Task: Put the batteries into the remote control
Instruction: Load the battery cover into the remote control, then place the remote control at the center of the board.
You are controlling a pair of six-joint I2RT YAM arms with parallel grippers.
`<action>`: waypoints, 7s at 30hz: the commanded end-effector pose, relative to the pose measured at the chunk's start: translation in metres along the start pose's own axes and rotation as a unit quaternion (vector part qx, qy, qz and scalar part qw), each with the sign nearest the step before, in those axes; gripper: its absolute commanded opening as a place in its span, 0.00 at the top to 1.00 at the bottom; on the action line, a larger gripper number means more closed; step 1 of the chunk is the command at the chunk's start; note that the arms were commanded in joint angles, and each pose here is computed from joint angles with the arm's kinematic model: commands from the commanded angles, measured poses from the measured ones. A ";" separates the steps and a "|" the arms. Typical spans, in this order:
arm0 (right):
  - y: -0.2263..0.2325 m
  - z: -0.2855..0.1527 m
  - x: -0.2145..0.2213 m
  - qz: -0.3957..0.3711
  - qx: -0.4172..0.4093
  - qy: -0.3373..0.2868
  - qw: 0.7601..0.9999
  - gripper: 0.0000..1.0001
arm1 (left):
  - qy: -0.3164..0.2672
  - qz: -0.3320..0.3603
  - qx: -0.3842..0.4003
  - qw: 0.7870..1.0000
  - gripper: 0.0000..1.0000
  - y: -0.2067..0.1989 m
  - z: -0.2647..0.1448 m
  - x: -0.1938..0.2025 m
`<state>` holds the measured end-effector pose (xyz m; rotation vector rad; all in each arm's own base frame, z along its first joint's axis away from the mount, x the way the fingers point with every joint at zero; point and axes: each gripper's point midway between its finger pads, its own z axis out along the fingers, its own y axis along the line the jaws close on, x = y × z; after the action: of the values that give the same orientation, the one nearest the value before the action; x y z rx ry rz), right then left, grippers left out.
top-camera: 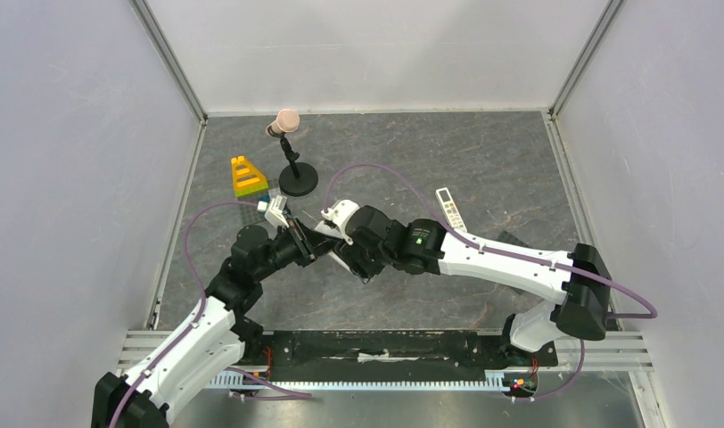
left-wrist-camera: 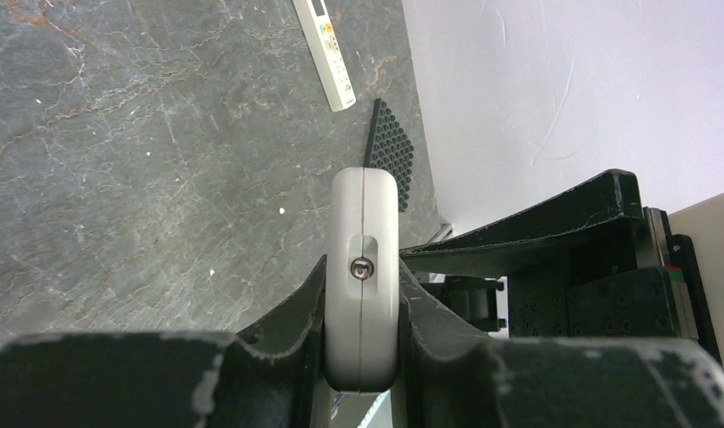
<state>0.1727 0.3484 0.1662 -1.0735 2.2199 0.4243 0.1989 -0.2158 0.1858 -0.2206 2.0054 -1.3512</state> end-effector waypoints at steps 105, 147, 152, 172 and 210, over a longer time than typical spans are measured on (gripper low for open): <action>0.032 -0.047 -0.065 0.461 -0.286 -0.308 0.782 0.87 | 0.068 -0.035 0.202 0.976 0.98 -0.111 -0.037 0.003; 0.074 -0.099 -0.036 0.115 -0.343 -0.266 0.893 0.62 | 0.163 0.137 0.283 0.935 0.98 -0.143 -0.061 0.024; 0.075 -0.096 -0.039 0.129 -0.350 -0.254 0.892 0.94 | 0.163 0.132 0.278 0.937 0.93 -0.142 -0.059 0.024; -0.069 -0.043 0.030 0.199 0.028 -0.155 0.967 1.00 | 0.002 0.149 -0.201 0.968 0.26 0.012 -0.051 -0.039; -0.199 0.055 0.129 -0.001 0.426 0.174 0.888 0.76 | 0.024 0.153 -0.146 0.977 0.26 -0.006 -0.050 -0.027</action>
<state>0.2825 0.1654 0.0396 -0.6908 2.2861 -0.8290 0.1858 -0.1624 0.2050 -0.0786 2.2033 -0.8564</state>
